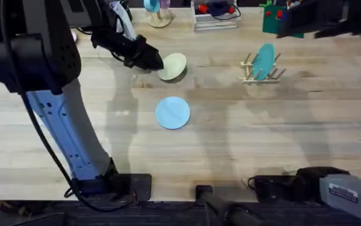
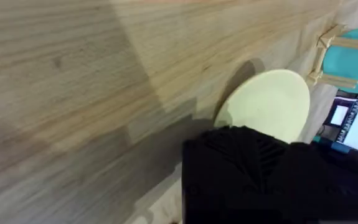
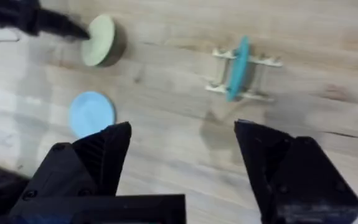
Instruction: Pick up the plates from the table one by one and place each into a slot on the dish rack.
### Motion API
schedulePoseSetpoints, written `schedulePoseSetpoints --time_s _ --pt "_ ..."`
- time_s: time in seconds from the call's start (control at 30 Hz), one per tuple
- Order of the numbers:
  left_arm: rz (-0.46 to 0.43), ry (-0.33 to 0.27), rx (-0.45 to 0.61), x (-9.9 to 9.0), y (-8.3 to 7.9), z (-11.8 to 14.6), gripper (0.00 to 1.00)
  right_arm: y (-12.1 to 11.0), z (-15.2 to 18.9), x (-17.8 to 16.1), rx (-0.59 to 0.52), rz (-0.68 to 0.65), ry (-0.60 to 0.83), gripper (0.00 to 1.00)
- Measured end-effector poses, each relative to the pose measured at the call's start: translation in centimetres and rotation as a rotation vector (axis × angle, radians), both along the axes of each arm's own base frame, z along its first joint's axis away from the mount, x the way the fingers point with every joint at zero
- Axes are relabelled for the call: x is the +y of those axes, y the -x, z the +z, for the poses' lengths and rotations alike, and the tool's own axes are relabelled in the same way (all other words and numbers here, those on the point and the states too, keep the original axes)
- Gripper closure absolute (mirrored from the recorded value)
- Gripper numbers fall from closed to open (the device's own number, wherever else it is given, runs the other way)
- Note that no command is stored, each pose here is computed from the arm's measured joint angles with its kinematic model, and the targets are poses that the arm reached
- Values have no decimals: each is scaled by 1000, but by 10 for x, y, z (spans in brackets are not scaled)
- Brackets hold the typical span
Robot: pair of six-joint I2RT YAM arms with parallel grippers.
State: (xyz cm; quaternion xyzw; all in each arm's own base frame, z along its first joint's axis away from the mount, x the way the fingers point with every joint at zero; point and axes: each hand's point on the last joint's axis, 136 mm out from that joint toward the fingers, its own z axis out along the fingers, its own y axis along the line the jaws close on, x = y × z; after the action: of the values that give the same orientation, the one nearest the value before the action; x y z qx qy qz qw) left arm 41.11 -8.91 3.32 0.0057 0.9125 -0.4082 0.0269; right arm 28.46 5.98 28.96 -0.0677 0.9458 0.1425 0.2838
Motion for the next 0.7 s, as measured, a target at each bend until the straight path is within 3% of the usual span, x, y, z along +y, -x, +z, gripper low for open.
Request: schedulePoseSetpoints --time_s 0.2,0.43,0.7 --pt "0 0 0 0 0 0 961 -27 -27 38 86 75 -60 7" --pt "0 0 0 0 0 0 960 -67 -60 95 110 142 -109 8" --pt "0 0 0 0 0 0 960 -97 -105 151 163 154 -163 7"
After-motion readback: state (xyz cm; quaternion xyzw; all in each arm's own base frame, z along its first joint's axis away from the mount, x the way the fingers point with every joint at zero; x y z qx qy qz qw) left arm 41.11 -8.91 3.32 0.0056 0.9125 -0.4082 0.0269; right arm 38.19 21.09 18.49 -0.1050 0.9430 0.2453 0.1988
